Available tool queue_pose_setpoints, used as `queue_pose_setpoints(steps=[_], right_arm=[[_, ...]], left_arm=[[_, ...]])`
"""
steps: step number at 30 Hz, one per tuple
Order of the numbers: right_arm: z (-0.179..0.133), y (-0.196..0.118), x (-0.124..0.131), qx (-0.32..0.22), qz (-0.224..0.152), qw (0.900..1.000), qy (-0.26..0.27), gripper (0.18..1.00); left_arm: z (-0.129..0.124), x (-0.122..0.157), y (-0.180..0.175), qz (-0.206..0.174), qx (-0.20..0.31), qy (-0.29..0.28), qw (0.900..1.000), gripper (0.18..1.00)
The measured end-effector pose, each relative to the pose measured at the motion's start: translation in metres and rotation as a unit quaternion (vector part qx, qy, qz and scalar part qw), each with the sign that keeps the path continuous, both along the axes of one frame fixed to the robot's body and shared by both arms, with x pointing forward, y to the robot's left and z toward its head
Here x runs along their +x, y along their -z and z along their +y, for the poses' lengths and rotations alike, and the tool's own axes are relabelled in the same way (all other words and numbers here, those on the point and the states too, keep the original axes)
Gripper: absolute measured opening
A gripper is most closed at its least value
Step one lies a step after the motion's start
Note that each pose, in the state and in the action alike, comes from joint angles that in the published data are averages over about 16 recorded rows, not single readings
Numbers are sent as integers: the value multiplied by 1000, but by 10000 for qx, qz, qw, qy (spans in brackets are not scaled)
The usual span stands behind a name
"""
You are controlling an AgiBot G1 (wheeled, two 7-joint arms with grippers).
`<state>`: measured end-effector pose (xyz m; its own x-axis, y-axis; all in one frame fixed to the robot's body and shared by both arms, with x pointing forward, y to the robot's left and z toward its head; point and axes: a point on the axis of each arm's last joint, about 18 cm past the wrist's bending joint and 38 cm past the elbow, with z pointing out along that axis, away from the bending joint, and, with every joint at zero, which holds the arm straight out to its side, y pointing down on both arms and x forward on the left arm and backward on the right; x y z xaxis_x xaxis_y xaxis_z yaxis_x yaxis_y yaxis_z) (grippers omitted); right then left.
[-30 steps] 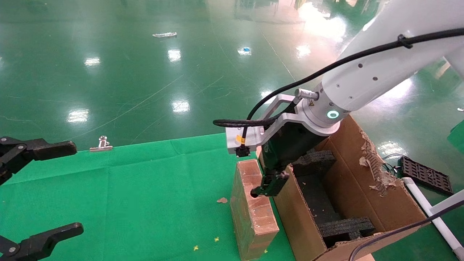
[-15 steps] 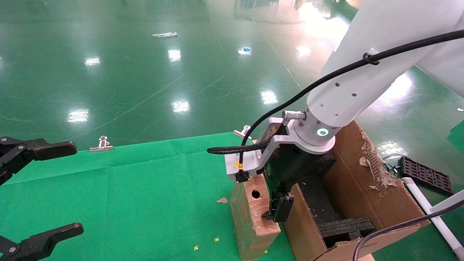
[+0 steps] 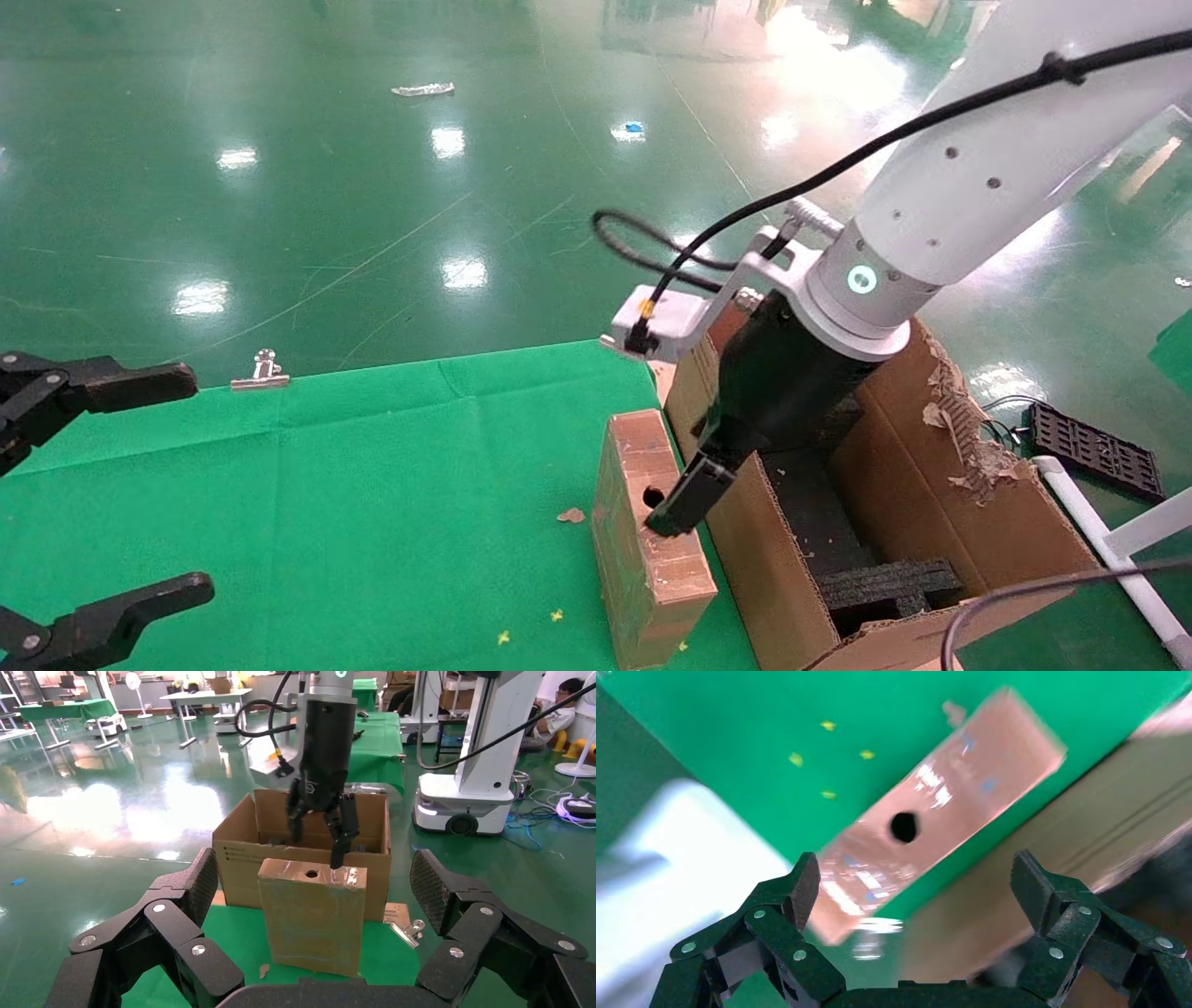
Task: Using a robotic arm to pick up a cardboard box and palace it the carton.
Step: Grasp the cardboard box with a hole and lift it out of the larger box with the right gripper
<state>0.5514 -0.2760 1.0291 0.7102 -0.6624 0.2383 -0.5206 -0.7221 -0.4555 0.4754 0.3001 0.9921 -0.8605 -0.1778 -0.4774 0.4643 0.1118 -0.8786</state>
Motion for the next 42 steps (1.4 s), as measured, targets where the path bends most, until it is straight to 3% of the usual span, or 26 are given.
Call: queue_pose_setpoints(steps=[6,12,30,42], right_arm=[[-9,4,9,838,513,9901,1002,1000],[-11,13,21,1141,759,9788,1524,1000],[-1,35,38,925,765,9776,1729,983],[2,43,36,806,748,9787,1733,868]], left_arm=[[0,0,0,0,0,0,10000,1001],[0,0,0,0,0,0,10000,1001],[0,0,0,0,0,0,10000,1001],[0,0,0,0,0,0,10000,975]])
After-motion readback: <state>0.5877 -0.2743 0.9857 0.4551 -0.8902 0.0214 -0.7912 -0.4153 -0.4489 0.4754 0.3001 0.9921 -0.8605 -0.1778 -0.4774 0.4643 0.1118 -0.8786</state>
